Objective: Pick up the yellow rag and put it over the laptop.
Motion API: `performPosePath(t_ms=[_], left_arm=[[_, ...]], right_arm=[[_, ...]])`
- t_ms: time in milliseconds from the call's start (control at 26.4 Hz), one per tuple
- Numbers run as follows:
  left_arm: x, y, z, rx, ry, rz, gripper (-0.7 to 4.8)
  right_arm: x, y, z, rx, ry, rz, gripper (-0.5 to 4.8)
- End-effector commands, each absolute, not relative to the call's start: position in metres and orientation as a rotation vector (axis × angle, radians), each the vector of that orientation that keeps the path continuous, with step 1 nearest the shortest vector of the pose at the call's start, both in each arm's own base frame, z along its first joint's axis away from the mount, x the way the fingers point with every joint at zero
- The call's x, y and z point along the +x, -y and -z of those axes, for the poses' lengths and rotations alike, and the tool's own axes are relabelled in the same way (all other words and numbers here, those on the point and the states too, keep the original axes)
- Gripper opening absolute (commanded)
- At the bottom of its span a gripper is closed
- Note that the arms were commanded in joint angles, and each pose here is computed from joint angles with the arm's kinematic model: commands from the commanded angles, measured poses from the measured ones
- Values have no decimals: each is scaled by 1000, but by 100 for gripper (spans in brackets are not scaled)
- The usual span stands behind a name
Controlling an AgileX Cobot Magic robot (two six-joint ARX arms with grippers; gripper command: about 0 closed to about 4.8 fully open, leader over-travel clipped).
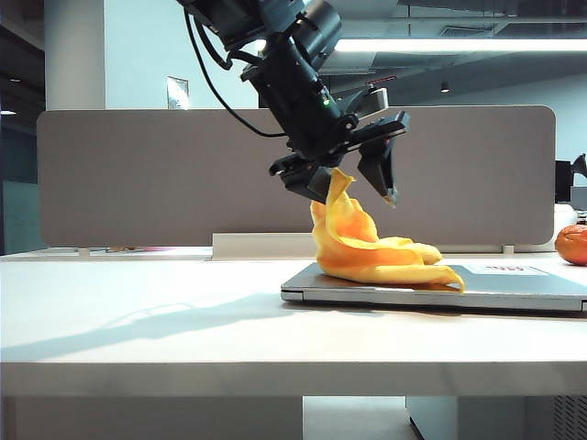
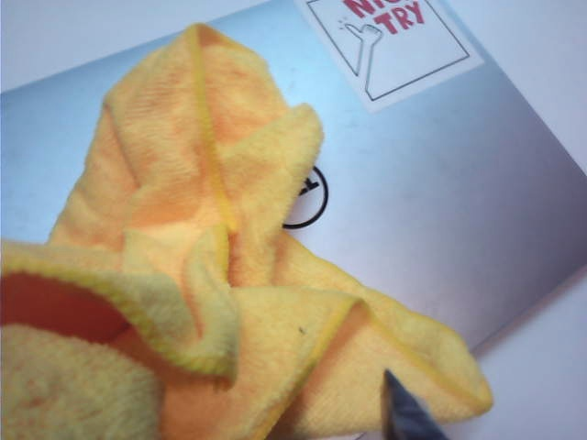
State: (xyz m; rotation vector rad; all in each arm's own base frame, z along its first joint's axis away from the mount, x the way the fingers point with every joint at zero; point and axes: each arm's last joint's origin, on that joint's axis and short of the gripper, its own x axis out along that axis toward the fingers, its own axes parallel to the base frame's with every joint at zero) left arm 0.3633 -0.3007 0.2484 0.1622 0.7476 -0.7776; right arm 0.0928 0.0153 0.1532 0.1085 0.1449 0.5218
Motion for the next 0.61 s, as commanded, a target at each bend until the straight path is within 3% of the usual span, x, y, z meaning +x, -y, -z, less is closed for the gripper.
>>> performPosePath(t_ms=[38,265,341,606], left_arm=[[357,309,-251,212,-709,824,323],[356,307,-249,225,-745,809,323],[355,304,-246,264,-775,740,323],[345,293,-234,314,-962,667,323]], right_arm=[[93,-15,-153,106,-137,-521,-6],[93,-15,-153,106,-137,-521,-6],[93,-15,-153,106,-137,-521,-6],[93,-15,-153,106,-137,-522,-6]])
